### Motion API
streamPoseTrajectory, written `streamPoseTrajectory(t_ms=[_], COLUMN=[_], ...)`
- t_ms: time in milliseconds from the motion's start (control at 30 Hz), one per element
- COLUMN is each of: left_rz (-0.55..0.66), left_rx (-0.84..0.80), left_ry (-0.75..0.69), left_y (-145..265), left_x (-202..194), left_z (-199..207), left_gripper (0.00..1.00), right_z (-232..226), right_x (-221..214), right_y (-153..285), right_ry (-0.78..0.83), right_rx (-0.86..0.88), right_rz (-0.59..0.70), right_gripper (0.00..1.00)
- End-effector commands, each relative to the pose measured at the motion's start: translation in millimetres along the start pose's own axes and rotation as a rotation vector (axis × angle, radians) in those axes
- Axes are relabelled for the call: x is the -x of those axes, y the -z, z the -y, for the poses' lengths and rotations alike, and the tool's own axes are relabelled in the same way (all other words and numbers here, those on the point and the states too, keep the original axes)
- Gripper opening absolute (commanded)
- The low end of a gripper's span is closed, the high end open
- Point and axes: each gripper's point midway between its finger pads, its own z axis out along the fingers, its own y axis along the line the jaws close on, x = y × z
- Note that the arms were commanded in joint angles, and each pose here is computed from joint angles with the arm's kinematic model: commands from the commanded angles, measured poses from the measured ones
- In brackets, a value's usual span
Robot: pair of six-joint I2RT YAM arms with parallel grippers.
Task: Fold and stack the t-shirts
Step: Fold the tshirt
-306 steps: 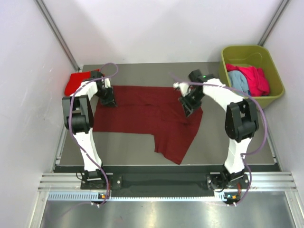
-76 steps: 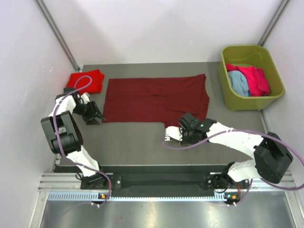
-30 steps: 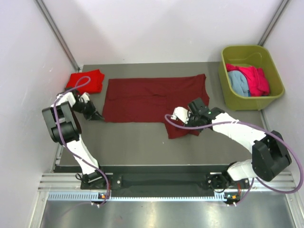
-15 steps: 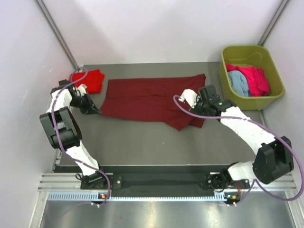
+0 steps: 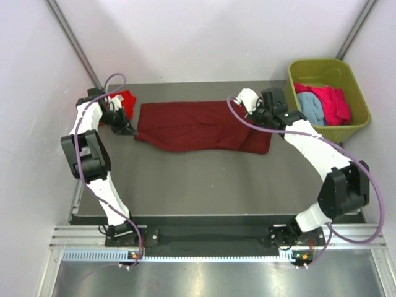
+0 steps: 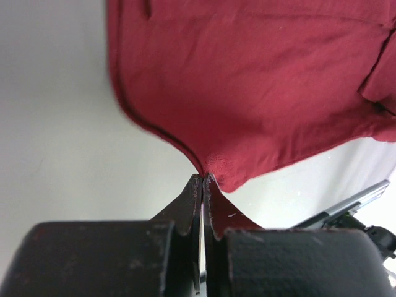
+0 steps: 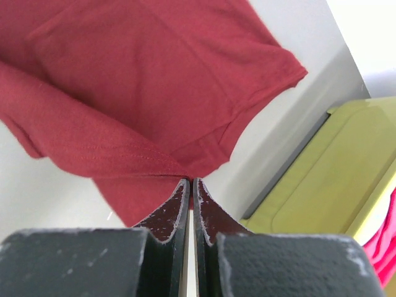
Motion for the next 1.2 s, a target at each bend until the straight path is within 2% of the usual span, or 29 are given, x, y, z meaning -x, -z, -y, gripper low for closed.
streamPoseTrajectory(t_ms=[0,133,467,700,967,1167], left_rz=[0.047,0.057,0.117,0.218,0.215,0.250], left_rx=[0.018,0.039,0.053,0.101,0.166,0.219], left_ry=[-0.072,-0.116,-0.241,-0.303,-0.229,-0.220], left_y=[-0.4,-12.0,-51.6,-70.1,-77.4,-58.7], left_x=[26.5,46.8,97.4,143.6,141.5,148.5], left_z=[3.9,3.6,15.6,17.0,0.4,-9.0], left_gripper=[0.00,0.00,0.00,0.00,0.00,0.00], right_z=[40.0,65.8,111.4,128.0,131.7,139.4], right_x=[30.6,42.6,57.0,60.5,48.4,40.5], right_y=[-1.2,-16.1,-61.6,-104.9,-141.6,-144.8], right_ry=[-0.061,-0.129,-0.178,-0.187,-0.197,-0.210], right_rx=[-0.096,-0.115,-0.168,-0.184,-0.190,-0.220], right_rz=[0.091,0.119,0.136,0.133,0.105,0.090], right_gripper=[0.00,0.00,0.00,0.00,0.00,0.00])
